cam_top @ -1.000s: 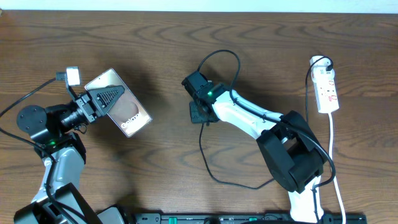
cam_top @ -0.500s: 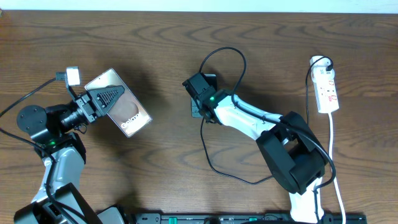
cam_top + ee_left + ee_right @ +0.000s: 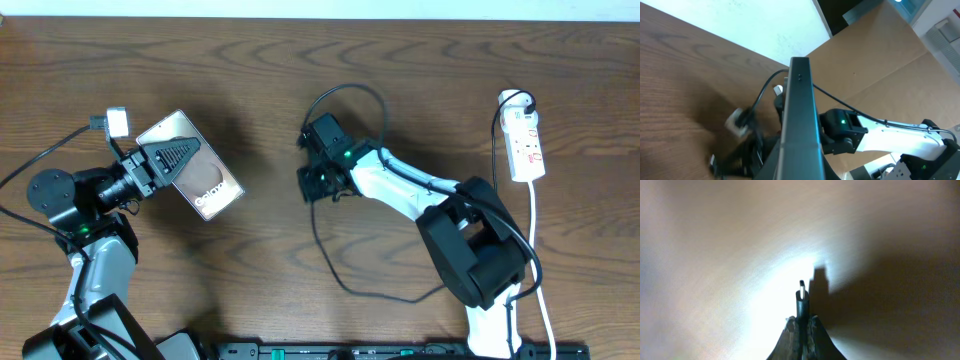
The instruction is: Plug charger to phone and switch on socket
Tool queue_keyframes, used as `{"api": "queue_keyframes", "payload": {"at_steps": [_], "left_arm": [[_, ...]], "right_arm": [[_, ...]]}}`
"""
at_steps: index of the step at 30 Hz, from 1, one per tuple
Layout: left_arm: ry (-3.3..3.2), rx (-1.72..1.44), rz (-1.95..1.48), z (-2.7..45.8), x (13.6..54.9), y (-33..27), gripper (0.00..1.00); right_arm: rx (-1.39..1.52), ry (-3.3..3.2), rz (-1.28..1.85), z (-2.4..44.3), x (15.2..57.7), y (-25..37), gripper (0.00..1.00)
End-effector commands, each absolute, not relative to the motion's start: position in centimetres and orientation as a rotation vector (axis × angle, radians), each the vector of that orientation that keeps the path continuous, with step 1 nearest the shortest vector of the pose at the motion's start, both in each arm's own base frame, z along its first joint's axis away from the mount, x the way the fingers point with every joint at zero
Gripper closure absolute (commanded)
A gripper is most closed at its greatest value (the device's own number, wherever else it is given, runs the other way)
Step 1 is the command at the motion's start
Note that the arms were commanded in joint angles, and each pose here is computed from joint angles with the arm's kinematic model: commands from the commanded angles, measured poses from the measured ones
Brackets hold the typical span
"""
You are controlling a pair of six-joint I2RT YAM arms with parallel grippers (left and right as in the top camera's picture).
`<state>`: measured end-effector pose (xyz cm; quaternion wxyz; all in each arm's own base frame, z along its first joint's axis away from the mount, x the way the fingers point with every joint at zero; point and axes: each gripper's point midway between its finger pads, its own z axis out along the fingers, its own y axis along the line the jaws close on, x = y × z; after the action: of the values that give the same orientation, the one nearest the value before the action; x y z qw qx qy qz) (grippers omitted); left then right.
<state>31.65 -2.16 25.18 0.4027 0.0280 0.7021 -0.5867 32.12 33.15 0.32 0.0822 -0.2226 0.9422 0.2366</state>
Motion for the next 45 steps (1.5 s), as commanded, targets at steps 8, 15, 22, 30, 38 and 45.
{"api": "queue_keyframes", "payload": {"at_steps": [8,15,22,30,38,45], "left_arm": [[1.763,0.105,-1.455,25.6,31.6,-2.0,0.93],[1.763,0.105,-1.455,25.6,31.6,-2.0,0.92],[1.763,0.104,-1.456,25.6,31.6,-2.0,0.93],[1.763,0.103,-1.456,25.6,31.6,-2.0,0.93],[1.763,0.103,-1.455,25.6,31.6,-2.0,0.93],[1.763,0.104,-1.455,25.6,31.6,-2.0,0.92]], "right_arm": [[-1.512,2.057,1.775,7.0,21.0,37.7,0.99],[-1.519,1.95,1.865,8.3,20.5,37.8,0.99],[-1.481,1.662,2.083,12.0,20.2,38.4,0.99],[-1.461,1.619,2.16,13.3,20.3,38.8,0.99],[-1.48,1.629,2.184,14.3,20.5,40.6,0.99],[-1.454,1.682,2.161,14.9,21.6,41.5,0.99]]}}
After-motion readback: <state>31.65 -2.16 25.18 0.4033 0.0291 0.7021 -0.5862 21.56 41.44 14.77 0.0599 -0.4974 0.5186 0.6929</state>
